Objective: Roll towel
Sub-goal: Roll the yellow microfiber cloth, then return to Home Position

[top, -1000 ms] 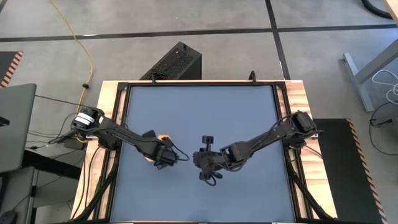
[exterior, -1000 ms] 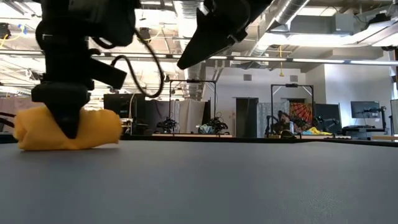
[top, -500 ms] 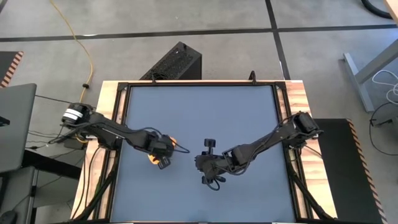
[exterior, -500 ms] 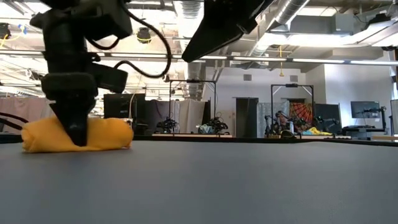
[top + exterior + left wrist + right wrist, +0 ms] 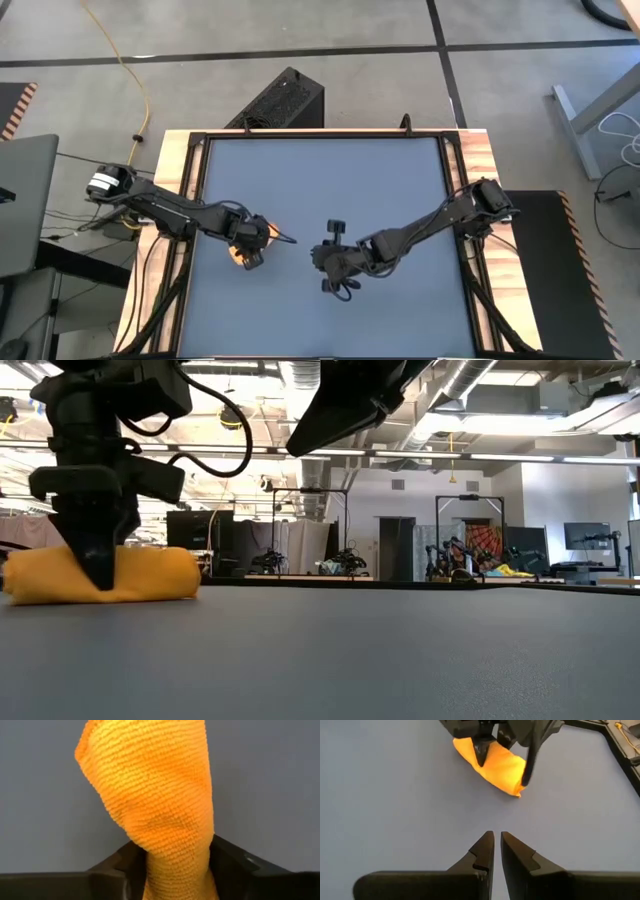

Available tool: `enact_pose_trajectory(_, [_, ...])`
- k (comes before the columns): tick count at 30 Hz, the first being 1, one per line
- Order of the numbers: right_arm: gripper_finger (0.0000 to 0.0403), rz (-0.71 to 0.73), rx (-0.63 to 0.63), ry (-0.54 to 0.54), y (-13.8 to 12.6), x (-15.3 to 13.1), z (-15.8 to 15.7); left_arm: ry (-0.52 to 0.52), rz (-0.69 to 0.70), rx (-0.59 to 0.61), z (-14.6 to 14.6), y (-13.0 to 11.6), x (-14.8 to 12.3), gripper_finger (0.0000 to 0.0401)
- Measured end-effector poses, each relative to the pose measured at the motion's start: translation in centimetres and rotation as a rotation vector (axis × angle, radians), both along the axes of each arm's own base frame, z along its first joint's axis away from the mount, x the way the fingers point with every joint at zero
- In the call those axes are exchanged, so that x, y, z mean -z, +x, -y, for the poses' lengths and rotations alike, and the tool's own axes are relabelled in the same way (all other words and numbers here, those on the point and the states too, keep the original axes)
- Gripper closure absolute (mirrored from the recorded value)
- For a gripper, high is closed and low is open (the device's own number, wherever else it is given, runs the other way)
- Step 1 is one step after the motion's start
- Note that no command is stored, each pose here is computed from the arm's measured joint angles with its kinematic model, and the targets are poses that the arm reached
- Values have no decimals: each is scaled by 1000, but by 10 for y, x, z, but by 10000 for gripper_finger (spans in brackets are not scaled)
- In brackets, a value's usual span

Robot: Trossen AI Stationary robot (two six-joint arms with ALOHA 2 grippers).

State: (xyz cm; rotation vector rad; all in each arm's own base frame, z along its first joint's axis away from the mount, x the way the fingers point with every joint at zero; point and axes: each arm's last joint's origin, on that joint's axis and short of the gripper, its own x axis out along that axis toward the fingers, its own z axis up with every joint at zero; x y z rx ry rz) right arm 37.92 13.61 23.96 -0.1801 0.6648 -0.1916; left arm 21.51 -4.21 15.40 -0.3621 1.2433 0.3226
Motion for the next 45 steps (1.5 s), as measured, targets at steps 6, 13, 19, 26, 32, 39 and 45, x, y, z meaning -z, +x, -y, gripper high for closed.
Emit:
enact_pose_trajectory(6, [343, -3, 2, 0, 0, 0, 1, -70, -50, -18, -8, -4, -1, 195])
enact_pose_trajectory(13, [343, -12, -3, -2, 0, 1, 2, -100, -23, -10, -17, -7, -10, 188])
enact_pose_trajectory(19, [343, -13, -5, -4, 0, 1, 1, -105, 34, -17, -23, -12, -23, 188])
enact_pose_trajectory(26, [343, -10, -5, -3, 0, 1, 1, -100, 3, -51, -30, -30, -35, 188])
enact_pose_trajectory(32, [343, -9, -5, -3, 0, 1, 1, -91, 109, -70, -36, -32, -47, 188])
enact_pose_trajectory(39, [343, -6, -6, -3, 0, 0, 1, 16, 258, -36, -40, -19, -54, 188])
enact_pose_trajectory(45, [343, -10, -6, -4, 0, 1, 1, 24, 199, 7, -39, -1, -33, 188])
